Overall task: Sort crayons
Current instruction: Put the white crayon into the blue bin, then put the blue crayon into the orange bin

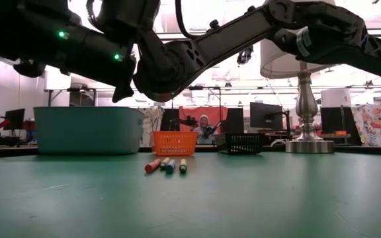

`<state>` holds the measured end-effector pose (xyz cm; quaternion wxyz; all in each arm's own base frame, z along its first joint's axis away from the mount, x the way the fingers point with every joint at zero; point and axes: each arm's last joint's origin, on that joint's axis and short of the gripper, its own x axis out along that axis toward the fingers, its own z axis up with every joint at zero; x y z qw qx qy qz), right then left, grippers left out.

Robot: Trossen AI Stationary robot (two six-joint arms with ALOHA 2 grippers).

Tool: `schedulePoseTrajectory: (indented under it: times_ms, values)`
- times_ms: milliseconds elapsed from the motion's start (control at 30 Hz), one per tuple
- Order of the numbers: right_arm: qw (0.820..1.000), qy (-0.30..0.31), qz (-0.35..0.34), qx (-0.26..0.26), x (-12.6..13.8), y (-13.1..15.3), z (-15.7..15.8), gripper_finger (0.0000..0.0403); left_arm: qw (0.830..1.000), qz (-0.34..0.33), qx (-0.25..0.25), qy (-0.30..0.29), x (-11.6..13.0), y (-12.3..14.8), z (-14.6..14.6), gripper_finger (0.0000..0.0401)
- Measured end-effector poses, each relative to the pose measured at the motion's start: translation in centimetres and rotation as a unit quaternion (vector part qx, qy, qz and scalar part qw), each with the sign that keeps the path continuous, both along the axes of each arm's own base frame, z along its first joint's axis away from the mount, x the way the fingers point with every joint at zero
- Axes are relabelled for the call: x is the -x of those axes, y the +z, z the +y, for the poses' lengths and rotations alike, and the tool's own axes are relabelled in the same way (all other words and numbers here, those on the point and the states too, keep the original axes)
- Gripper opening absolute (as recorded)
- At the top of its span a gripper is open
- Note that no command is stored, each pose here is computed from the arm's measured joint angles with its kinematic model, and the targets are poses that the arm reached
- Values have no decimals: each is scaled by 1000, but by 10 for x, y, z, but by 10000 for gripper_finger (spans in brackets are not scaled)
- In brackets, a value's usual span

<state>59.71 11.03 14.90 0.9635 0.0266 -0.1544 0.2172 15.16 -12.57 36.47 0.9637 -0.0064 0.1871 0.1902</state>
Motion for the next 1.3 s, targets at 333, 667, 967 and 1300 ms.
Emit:
schedulePoseTrajectory:
  times_ms: [333, 667, 967, 1300]
  values:
    - [1000, -1, -1, 1, 0, 0, 0, 38, 1000, 0, 0, 0, 0, 0, 0, 86]
    - [999, -42, 22, 14, -2, -4, 2, 68, 1000, 4, -5, -1, -2, -2, -2, 86]
    - [998, -41, 46, 21, -3, -5, 3, 124, 1000, 16, -17, -1, -9, -9, -10, 86]
    - [971, -65, 211, 94, 11, 79, -29, 132, 999, 23, -30, -5, -11, -10, -11, 86]
